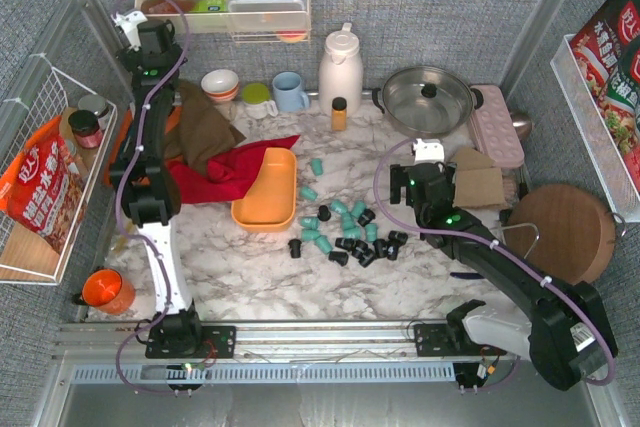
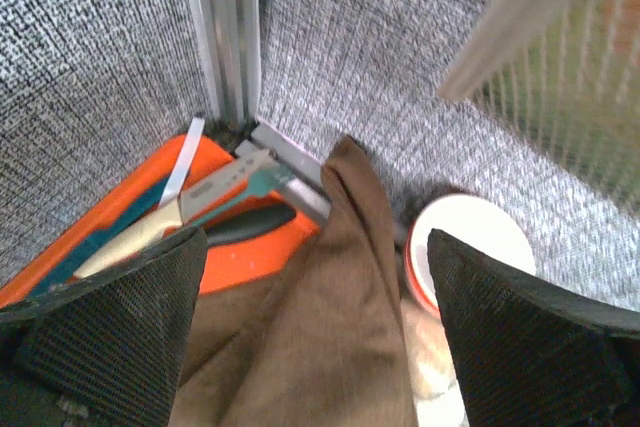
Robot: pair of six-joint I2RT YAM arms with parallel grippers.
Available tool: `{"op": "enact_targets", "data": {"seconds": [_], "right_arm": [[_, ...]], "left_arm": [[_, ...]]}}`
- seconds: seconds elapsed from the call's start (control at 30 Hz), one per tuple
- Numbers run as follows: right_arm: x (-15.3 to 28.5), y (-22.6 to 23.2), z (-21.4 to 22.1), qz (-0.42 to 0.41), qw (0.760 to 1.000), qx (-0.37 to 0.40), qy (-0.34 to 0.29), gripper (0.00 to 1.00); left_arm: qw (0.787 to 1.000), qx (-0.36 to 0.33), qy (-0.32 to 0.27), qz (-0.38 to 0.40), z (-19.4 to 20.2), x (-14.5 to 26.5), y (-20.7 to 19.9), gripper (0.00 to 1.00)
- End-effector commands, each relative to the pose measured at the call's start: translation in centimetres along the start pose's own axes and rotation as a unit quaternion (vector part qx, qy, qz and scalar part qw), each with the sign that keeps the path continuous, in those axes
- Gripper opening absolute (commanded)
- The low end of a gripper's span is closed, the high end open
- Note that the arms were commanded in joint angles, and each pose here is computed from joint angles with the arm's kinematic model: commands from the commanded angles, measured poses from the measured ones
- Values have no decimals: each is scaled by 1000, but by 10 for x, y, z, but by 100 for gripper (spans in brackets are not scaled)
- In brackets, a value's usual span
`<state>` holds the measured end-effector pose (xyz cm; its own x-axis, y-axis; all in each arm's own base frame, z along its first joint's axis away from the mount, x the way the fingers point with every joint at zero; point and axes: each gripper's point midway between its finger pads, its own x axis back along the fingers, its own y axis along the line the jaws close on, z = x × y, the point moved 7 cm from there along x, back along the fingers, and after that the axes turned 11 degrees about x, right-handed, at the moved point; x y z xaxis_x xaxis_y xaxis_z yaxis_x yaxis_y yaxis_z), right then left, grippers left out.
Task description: Mix the coffee capsules in the storage basket
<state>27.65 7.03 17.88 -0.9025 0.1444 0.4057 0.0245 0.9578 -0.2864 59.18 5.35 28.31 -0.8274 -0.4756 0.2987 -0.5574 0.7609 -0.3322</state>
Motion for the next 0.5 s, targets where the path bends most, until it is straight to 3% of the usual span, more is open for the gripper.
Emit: {"op": "enact_targets", "data": {"seconds": [0.0, 0.2, 0.47], "right_arm": [[1, -2, -7, 4, 1000, -8, -8, 99], [5, -3, -9, 0, 1000, -16, -16, 99], [7, -2, -10, -7, 999, -24, -20, 99]], "left_arm": [[1000, -8, 25, 13, -13, 32, 1, 99], [999, -36, 12, 20, -36, 111, 0, 99], [990, -88, 68, 91, 17, 217, 3, 98]]}}
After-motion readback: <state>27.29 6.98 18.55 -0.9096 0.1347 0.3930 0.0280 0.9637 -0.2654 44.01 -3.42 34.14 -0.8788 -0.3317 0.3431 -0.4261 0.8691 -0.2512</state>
